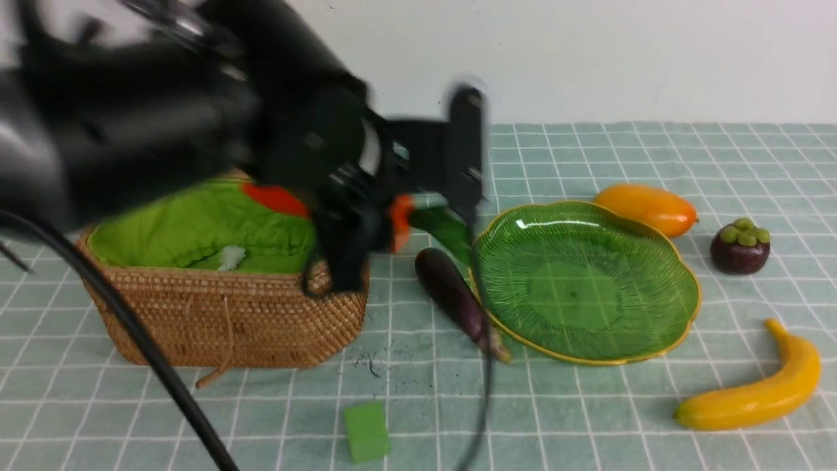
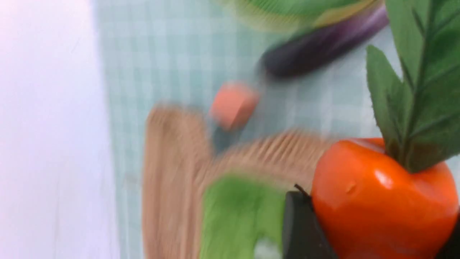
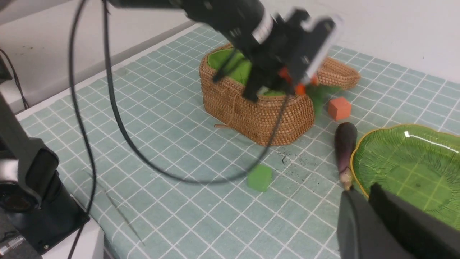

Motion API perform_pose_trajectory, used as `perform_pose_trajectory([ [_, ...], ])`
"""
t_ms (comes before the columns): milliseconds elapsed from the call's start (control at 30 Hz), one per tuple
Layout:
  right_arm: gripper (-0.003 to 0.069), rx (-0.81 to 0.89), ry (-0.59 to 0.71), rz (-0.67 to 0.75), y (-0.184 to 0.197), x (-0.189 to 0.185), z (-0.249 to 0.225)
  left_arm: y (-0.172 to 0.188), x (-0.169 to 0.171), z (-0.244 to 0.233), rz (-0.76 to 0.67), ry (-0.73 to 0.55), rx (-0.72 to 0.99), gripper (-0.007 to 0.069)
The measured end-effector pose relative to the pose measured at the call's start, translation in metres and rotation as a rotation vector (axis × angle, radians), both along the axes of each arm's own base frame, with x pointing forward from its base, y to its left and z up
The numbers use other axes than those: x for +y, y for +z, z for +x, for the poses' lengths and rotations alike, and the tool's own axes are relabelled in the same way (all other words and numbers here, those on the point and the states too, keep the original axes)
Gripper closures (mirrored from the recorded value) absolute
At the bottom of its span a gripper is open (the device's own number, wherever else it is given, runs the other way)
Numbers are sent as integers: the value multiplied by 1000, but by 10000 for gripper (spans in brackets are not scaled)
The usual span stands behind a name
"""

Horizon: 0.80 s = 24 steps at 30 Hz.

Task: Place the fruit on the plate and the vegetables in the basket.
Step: Use the left arm to grab a carrot and put it into the left basket

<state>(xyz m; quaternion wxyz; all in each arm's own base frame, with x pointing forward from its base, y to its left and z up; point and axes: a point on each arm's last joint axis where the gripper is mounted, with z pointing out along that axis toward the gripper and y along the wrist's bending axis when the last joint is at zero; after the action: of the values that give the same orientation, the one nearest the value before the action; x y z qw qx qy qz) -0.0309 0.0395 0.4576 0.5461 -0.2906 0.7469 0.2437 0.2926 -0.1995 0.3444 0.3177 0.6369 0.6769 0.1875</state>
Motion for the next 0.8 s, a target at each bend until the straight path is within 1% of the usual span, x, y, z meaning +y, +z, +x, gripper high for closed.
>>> perform_pose_trajectory([
  [33,602,-1,-2,-1,0,0,0,0,24,12,1,84,16,267],
  [100,599,-1,-4,-2,0,0,0,-8,43,26,4,152,51,267],
  [133,599,-1,-4,-2,0,0,0,-9,48,29,3,166,55,267],
  [233,596,-1,-4,-3,0,0,0,-29,72,54,9,233,99,266],
  [300,596,-2,-6,-4,0,0,0,-40,81,65,13,257,110,216],
  [333,595,-2,-6,-4,0,0,0,-44,85,69,12,268,114,158],
  [367,595,-2,-6,-4,0,0,0,-45,85,70,12,269,115,136],
  [433,592,-3,-7,-3,0,0,0,-46,86,71,12,271,115,27],
  [500,591,-10,-10,2,1,-1,1,-46,86,71,9,273,114,-24],
  [533,591,-13,-12,4,1,-1,1,-46,86,71,7,278,116,-30],
  [600,589,-20,-16,10,2,-1,1,-47,86,69,-35,319,140,-18],
  [633,589,-22,-18,10,2,-1,2,-47,85,69,-38,320,144,-15],
  [700,585,-30,-30,7,2,-2,3,-47,80,65,-162,393,192,53],
  [733,584,-33,-39,0,2,-2,3,-44,73,61,-214,397,212,127],
  [767,583,-34,-41,-1,2,-3,3,-44,72,61,-221,398,214,140],
  [800,582,-36,-53,-12,2,-4,4,-41,57,52,-254,357,236,255],
])
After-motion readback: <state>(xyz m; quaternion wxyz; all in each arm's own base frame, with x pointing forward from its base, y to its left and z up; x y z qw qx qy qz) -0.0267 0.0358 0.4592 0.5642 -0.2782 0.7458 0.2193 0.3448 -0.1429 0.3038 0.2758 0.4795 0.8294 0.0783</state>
